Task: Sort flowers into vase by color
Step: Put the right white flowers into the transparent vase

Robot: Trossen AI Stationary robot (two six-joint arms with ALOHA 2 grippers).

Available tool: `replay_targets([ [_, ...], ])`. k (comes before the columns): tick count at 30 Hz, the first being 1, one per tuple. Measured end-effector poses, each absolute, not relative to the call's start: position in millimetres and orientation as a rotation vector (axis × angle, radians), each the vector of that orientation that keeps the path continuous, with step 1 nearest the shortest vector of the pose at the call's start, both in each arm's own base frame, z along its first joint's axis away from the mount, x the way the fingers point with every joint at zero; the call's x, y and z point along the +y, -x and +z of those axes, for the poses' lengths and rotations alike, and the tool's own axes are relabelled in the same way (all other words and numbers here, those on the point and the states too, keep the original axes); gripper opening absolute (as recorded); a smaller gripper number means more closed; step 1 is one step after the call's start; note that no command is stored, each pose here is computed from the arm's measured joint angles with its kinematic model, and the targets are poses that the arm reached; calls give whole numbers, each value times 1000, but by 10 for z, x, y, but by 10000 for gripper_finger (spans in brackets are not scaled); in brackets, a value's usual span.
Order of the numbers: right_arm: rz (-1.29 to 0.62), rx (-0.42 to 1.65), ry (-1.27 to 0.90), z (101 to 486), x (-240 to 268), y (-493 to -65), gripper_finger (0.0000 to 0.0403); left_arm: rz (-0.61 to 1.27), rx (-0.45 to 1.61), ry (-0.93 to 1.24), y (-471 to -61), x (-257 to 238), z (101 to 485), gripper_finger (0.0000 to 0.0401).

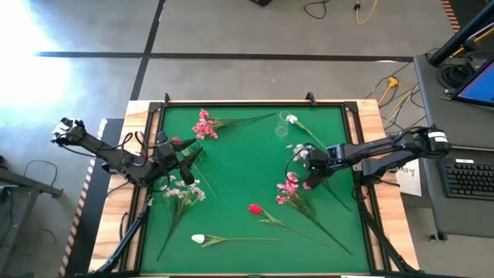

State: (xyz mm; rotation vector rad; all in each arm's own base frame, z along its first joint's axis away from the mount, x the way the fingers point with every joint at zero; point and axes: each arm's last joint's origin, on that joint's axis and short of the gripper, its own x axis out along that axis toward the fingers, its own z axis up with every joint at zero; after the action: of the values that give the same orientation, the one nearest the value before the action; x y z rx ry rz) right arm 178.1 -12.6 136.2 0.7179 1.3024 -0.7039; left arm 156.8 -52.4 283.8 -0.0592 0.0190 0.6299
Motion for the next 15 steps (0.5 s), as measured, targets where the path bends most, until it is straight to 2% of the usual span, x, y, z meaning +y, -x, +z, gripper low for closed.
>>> replay_targets([
  [15,-710,1260,-742,1402,-132,-1841,131,629,33,45,-1567,-523,2823,168],
])
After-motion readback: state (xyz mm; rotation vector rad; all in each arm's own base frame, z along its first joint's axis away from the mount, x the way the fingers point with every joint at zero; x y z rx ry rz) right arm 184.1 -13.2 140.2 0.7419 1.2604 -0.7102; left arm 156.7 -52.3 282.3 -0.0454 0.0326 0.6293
